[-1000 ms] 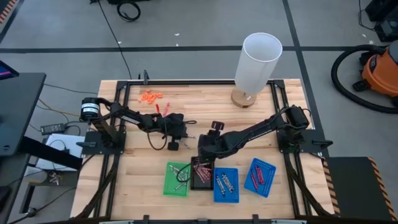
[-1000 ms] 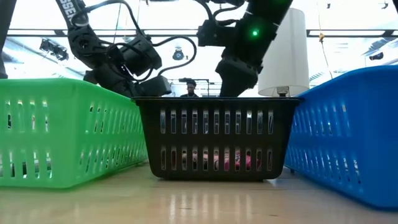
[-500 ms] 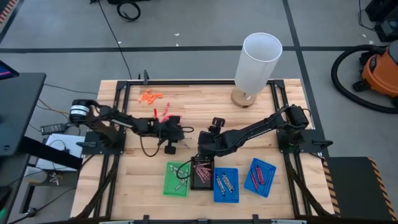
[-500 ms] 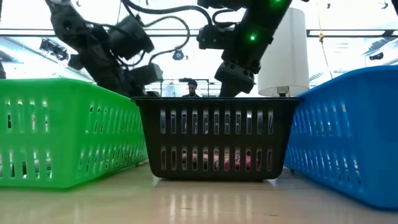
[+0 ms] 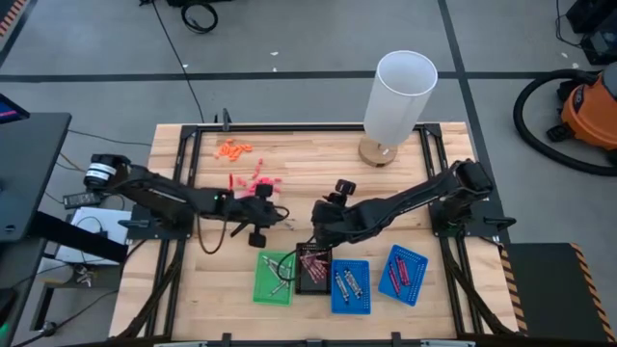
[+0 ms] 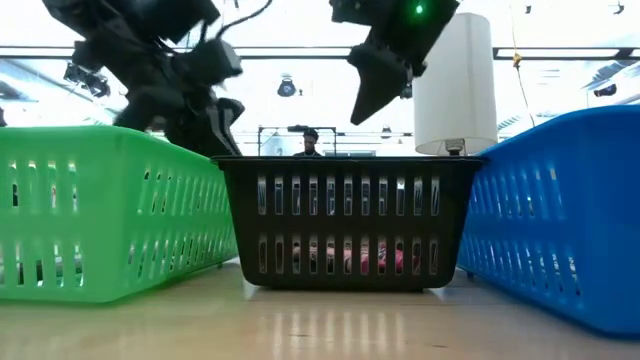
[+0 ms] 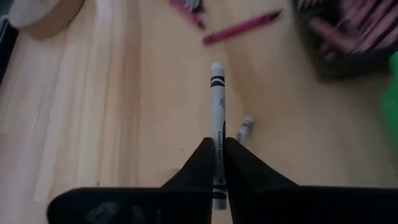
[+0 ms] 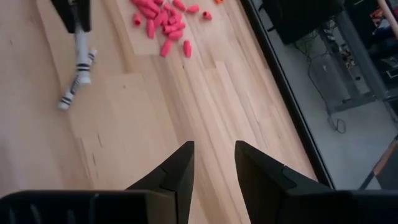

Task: Sort crayons
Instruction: Put the white crayon into the green bin

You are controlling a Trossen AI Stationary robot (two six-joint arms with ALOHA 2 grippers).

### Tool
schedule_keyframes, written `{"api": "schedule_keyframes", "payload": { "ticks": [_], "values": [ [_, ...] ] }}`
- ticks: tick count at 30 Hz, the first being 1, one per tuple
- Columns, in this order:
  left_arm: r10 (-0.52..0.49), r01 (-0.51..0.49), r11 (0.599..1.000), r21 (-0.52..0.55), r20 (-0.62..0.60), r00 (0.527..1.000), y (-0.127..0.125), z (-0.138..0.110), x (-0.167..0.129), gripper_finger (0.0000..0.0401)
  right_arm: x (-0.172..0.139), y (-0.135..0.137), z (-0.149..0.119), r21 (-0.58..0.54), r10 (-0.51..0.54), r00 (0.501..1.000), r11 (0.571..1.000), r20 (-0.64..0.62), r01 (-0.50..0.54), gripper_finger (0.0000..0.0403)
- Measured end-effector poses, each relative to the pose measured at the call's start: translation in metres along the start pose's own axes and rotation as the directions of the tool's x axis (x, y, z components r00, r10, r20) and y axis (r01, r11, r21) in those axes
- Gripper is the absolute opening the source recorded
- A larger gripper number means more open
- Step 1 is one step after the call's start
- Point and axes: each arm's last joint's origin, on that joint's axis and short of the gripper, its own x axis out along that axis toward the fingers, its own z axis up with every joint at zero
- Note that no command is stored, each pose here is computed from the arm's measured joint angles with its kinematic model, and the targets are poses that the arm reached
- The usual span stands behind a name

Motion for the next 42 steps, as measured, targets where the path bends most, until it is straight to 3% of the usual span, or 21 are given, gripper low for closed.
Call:
{"api": "schedule_keyframes", "payload": {
  "ticks": [6, 9, 14, 17, 36, 42],
  "values": [
    [-0.051, 0.051, 0.999, 0.011, 0.068, 0.996, -0.018, 0.009, -0.013, 0.0021, -0.011, -0.004, 0.002, 0.051, 0.001, 1.0, 0.999, 0.031, -0.003, 0.0124],
    [-0.134, 0.129, 0.99, 0.064, 0.089, 0.987, -0.032, 0.012, -0.017, 0.0022, -0.014, -0.003, 0.002, 0.05, 0.005, 0.999, 0.999, 0.037, -0.006, 0.0124],
    [-0.366, 0.338, 0.921, 0.195, 0.133, 0.921, -0.061, 0.016, -0.028, 0.0024, -0.015, -0.002, 0.001, 0.053, 0.008, 0.999, 0.999, 0.04, -0.01, 0.0124],
    [-0.42, 0.38, 0.894, 0.238, 0.148, 0.895, -0.072, 0.017, -0.033, 0.003, -0.015, -0.001, 0.002, 0.064, 0.01, 0.999, 0.998, 0.046, -0.013, 0.0124],
    [-0.468, 0.439, 0.868, 0.231, 0.087, 0.88, -0.101, 0.008, -0.01, 0.0041, -0.016, 0.001, 0.006, 0.098, 0.054, 0.996, 0.993, 0.07, -0.061, 0.0124],
    [-0.447, 0.417, 0.878, 0.234, 0.091, 0.89, -0.101, 0.008, -0.01, 0.0076, -0.016, 0.001, 0.006, 0.095, 0.055, 0.996, 0.994, 0.07, -0.061, 0.0124]
  ]
}}
